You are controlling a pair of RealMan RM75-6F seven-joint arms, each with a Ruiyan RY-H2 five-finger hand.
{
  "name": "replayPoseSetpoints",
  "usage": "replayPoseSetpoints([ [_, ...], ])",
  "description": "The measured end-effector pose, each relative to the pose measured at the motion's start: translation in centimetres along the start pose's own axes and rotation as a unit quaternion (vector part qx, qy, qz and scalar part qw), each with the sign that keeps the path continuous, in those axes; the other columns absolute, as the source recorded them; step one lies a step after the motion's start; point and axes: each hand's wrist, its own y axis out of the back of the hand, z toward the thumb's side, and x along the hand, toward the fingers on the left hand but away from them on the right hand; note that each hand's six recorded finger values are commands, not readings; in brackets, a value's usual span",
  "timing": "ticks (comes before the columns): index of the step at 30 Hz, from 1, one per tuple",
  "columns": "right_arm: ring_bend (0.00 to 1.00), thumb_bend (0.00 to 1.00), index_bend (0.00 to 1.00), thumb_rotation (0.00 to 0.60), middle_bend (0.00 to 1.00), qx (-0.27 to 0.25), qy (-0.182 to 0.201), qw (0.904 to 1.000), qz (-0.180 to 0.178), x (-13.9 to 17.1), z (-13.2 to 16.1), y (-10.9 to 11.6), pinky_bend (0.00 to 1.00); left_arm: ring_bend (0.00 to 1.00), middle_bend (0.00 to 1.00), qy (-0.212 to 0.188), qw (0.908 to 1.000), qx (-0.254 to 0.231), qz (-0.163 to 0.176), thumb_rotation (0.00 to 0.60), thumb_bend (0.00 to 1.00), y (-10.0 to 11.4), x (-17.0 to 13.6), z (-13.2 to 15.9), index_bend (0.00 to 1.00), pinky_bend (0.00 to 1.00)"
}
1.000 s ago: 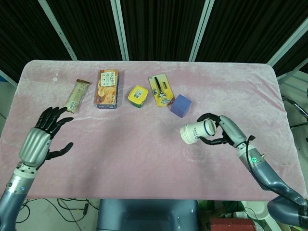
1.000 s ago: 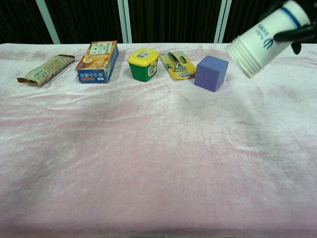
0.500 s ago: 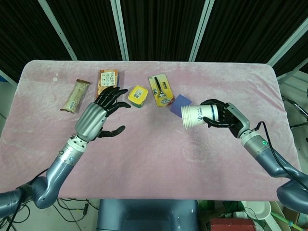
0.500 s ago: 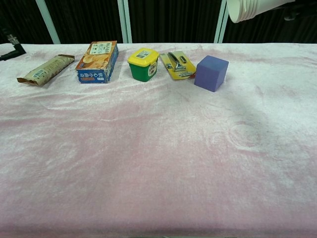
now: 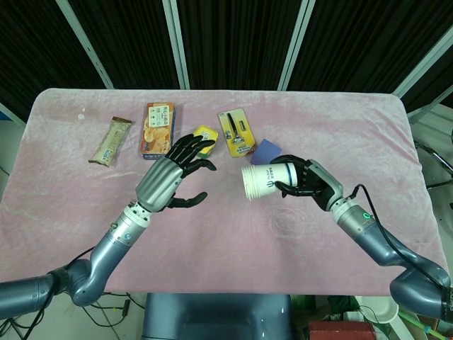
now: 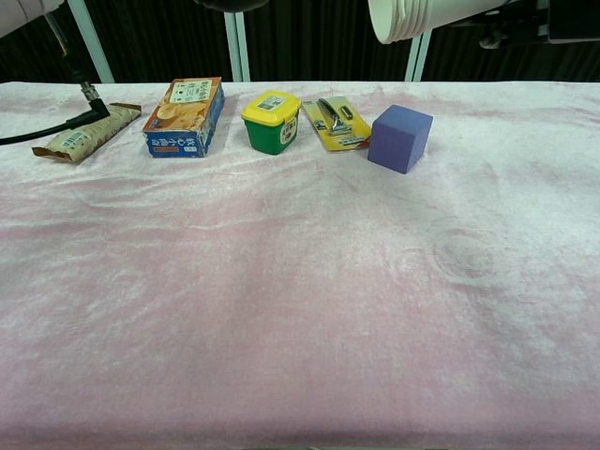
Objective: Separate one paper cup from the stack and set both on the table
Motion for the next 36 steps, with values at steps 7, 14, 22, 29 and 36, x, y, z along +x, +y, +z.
replayPoseSetpoints([
  [7, 0.59, 0.41, 0.57, 0.6, 0.45, -0.007, -0.023, 0.9997, 0.003, 0.0, -1.3, -0.9, 0.58, 0.0, 0.09, -0.013, 0.9996, 0.021, 0.013, 0.6, 0.27, 0.4, 0.8, 1.7, 0.38, 0.0],
  [14, 0.59, 0.41, 0.57, 0.6, 0.45, -0.022, -0.046, 0.9985, 0.021, -1.1, -2.7, -2.8, 0.58, 0.0, 0.1, -0.015, 0.9995, 0.025, 0.013, 0.6, 0.27, 0.1, 1.4, 2.4, 0.41, 0.0],
  [22, 0.59, 0.41, 0.57, 0.6, 0.45, -0.031, -0.038, 0.9983, 0.032, -1.8, -1.8, -3.9, 0.58, 0.0, 0.1, -0.013, 0.9995, 0.028, 0.007, 0.6, 0.27, -0.7, 1.6, 2.6, 0.42, 0.0],
  [29, 0.59, 0.42, 0.58, 0.6, 0.46, -0.031, -0.039, 0.9985, 0.023, -1.8, -1.4, -3.4, 0.58, 0.0, 0.1, -0.014, 0.9995, 0.025, 0.009, 0.6, 0.27, -0.7, 1.4, 2.7, 0.43, 0.0],
  [36, 0.59, 0.42, 0.58, 0.6, 0.46, -0.036, -0.045, 0.9979, 0.03, -1.6, -1.5, -4.3, 0.59, 0.0, 0.11, -0.014, 0.9993, 0.033, 0.009, 0.6, 0.33, -1.2, 1.9, 2.8, 0.46, 0.0],
])
